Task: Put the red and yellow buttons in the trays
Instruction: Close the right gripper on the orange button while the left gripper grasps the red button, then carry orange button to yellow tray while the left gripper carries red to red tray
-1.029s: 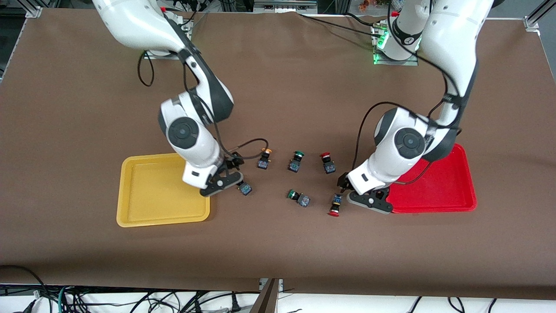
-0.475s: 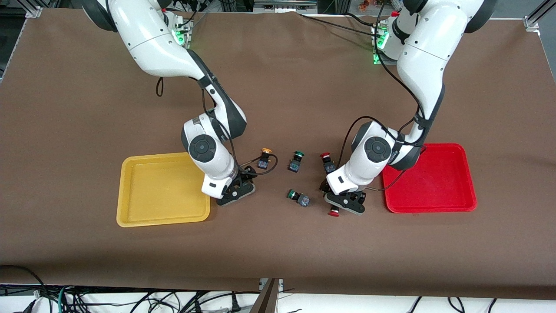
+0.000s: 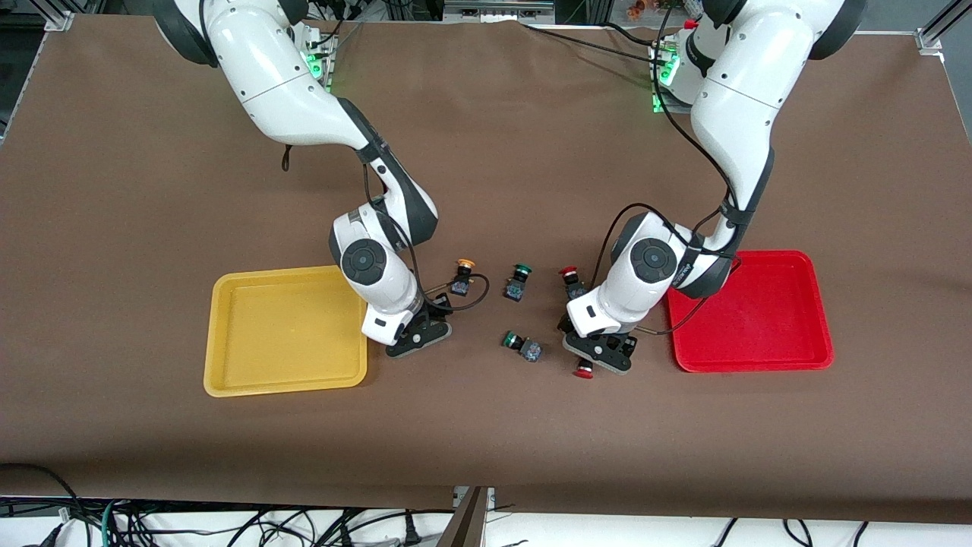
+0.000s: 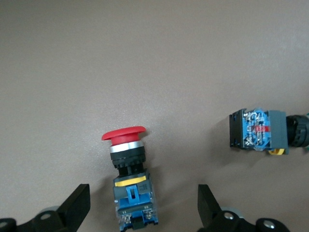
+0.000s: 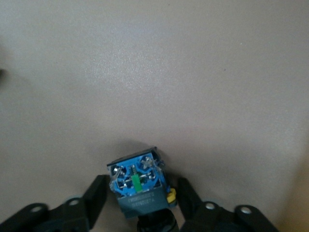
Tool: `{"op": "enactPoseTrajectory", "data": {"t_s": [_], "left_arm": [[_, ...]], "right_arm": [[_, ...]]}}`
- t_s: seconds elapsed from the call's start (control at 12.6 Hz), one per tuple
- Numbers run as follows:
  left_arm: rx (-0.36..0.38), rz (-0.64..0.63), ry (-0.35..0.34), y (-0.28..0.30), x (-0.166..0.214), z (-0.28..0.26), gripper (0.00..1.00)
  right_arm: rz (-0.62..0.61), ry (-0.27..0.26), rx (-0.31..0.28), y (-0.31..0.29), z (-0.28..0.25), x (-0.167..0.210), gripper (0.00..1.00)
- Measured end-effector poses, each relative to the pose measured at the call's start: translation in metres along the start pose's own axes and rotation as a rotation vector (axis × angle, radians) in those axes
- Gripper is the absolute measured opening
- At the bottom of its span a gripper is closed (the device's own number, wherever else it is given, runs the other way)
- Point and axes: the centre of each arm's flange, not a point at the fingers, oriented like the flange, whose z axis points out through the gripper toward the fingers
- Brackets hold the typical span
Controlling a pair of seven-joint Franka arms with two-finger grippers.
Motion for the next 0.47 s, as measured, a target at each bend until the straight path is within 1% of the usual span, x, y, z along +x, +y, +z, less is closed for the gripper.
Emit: {"op": "enactPoseTrajectory", "data": {"t_s": [0.08, 0.16, 0.24, 0.4, 0.47], "left_arm": [[0.001, 0.004, -0.006, 0.000, -0.002, 0.004, 0.81], [0.002, 0.006, -0.010, 0.000, -0.003, 0.007, 0.69], [0.002, 0.007, -0.010, -0.001, -0.003, 0.007, 0.57], [0.005, 0.004, -0.002, -0.004, 0.000, 0.004, 0.33], [0.008, -0.001, 0.010, -0.008, 0.004, -0.001, 0.33]], "right_arm": [[0.003, 0.002, -0.001, 0.002, -0.003, 0.001, 0.50], [0.004, 0.001, 0.001, 0.001, -0.006, 0.002, 0.50], [0.008, -0.013, -0.003, 0.005, -0.009, 0.002, 0.49], [0.014, -0.061, -0.014, 0.029, -0.030, 0.007, 0.49], [-0.004, -0.082, -0.017, 0.051, -0.049, 0.011, 0.49]]}}
